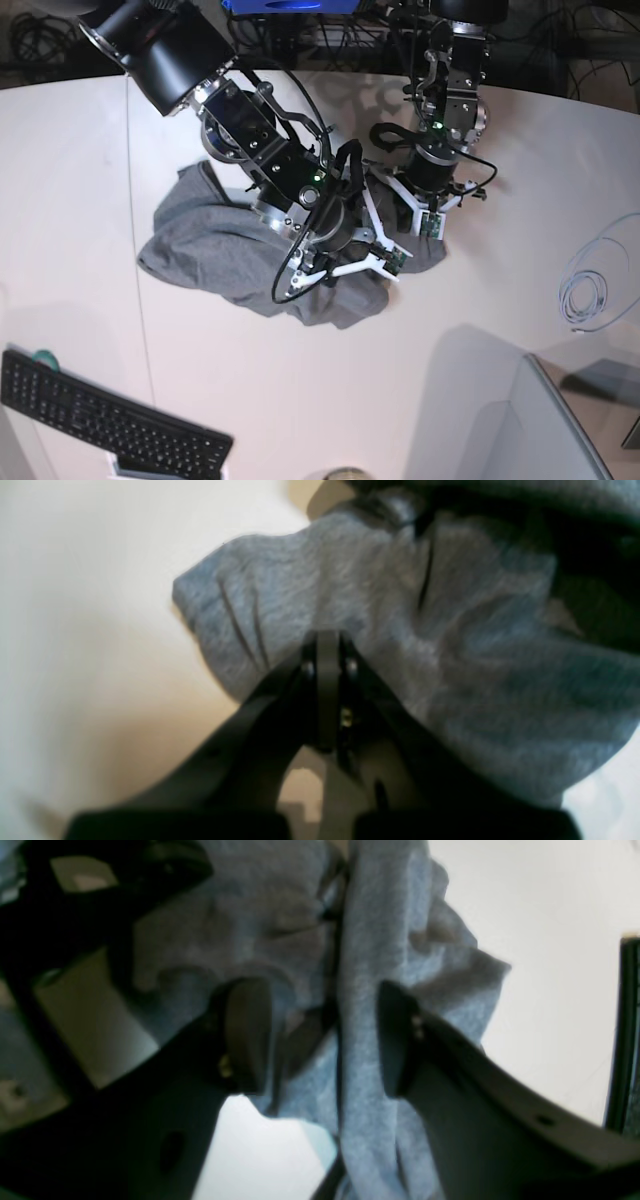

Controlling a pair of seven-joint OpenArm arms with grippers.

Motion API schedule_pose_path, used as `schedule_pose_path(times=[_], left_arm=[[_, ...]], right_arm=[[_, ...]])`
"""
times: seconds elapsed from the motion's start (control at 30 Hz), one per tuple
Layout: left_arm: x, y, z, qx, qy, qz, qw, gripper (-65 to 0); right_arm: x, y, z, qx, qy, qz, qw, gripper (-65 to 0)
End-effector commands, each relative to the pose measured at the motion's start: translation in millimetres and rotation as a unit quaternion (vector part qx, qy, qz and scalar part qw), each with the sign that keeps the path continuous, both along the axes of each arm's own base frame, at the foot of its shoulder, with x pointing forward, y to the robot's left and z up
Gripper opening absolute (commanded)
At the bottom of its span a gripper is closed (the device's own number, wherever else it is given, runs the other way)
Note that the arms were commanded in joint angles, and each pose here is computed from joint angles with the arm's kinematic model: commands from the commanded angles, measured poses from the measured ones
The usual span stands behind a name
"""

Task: Layout the t-shirt on the table in an organized manner, then fold the t-shirt properly
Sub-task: 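Grasp the shirt with both grippers and lift it off the table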

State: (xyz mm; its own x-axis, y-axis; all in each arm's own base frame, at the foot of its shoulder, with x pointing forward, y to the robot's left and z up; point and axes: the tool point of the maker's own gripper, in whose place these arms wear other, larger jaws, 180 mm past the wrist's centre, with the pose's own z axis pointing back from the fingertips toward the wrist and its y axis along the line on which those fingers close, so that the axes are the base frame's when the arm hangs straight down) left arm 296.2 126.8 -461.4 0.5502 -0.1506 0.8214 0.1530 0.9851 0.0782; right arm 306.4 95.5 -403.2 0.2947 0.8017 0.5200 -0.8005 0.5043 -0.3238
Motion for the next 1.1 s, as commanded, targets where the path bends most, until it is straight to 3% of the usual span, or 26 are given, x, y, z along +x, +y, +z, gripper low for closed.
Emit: schedule_pose_path(times=[0.0,0.17,0.3,0.4,0.47,0.53,0.57,0.8,1.07], left_arm=[[10.0,-2.3,12.2,-0.004,-0.025,-0.002,1.000,-65.0],[10.0,-2.8,12.1,-0.003,-0.025,-0.003,1.000,-65.0],[5.8,-2.2,9.3,-0.003,-0.021,-0.004,1.000,-65.0],[1.7,-2.2,6.6,-0.003,-0.016,-0.003,1.000,-65.0],[0.4,-2.3,6.8,-0.002,-0.016,-0.004,1.000,-65.0],[-0.1,-2.3,7.5,-0.002,-0.017,-0.004,1.000,-65.0],[-0.3,-1.2,7.0,-0.002,-0.016,-0.002,1.000,-65.0],[-5.3,4.9,2.1,0.004,-0.009,0.001,1.000,-65.0],[-4.9,4.7,2.8,0.001,-0.010,0.002,1.000,-65.0]], right_arm=[[11.7,8.6,14.8,0.017,-0.020,0.000,0.9996,-38.9],[28.0,-10.0,15.0,0.017,-0.019,-0.034,0.9991,-37.5],[38.5,-30.3,-2.9,-0.001,0.004,-0.062,0.9981,-34.5],[39.7,-36.4,-17.6,-0.009,0.016,-0.063,0.9978,-36.0],[37.1,-39.0,-22.1,-0.013,0.021,-0.065,0.9976,-45.3],[36.4,-40.1,-20.8,-0.012,0.019,-0.065,0.9976,-60.9],[32.5,-39.8,-20.9,-0.012,0.021,-0.066,0.9975,-64.2],[41.1,-57.2,34.3,-0.005,-0.041,-0.083,0.9957,-64.4],[67.9,-107.2,71.0,-0.058,-0.094,-0.109,0.9879,-64.4]])
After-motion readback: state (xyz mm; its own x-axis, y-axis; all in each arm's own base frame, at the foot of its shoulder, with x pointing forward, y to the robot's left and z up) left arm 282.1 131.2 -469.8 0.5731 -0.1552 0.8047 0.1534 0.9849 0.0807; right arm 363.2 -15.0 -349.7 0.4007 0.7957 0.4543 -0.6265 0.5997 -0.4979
